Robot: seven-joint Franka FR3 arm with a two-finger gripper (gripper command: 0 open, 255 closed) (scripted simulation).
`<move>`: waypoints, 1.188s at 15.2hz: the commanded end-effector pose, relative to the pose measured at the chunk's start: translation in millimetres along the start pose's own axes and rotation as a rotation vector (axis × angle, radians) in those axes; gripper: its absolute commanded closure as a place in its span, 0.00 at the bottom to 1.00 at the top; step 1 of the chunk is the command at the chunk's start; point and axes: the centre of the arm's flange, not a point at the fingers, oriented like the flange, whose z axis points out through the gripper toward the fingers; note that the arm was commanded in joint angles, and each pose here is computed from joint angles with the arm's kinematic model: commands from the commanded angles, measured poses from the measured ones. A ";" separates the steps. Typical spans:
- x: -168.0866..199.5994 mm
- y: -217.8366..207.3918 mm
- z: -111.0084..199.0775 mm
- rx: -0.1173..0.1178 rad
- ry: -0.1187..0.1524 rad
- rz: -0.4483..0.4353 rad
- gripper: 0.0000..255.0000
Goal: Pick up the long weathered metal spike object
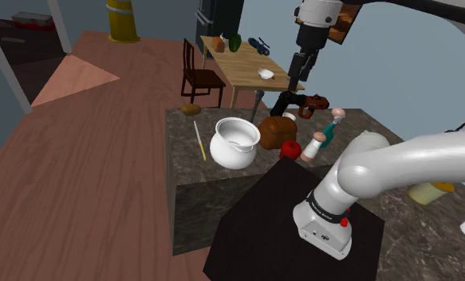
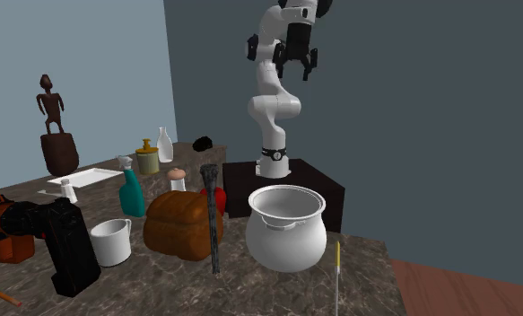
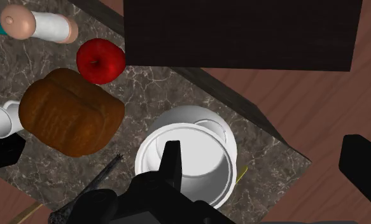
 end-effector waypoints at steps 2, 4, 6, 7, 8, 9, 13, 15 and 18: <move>7.5 9.2 5.7 0.002 0.003 0.003 0.00; 22.4 27.7 17.1 0.007 0.010 0.008 0.00; 37.2 46.3 28.5 0.012 0.016 0.013 0.00; 44.7 55.5 34.2 0.015 0.019 0.016 0.00; 52.1 64.8 39.8 0.017 0.023 0.019 0.00; 59.5 74.1 45.5 0.020 0.026 0.021 0.00; 89.1 111.2 68.3 0.030 0.039 0.032 0.00; 103.9 129.9 79.6 0.035 0.045 0.037 0.00; 125.9 157.8 96.7 0.042 0.055 0.045 0.00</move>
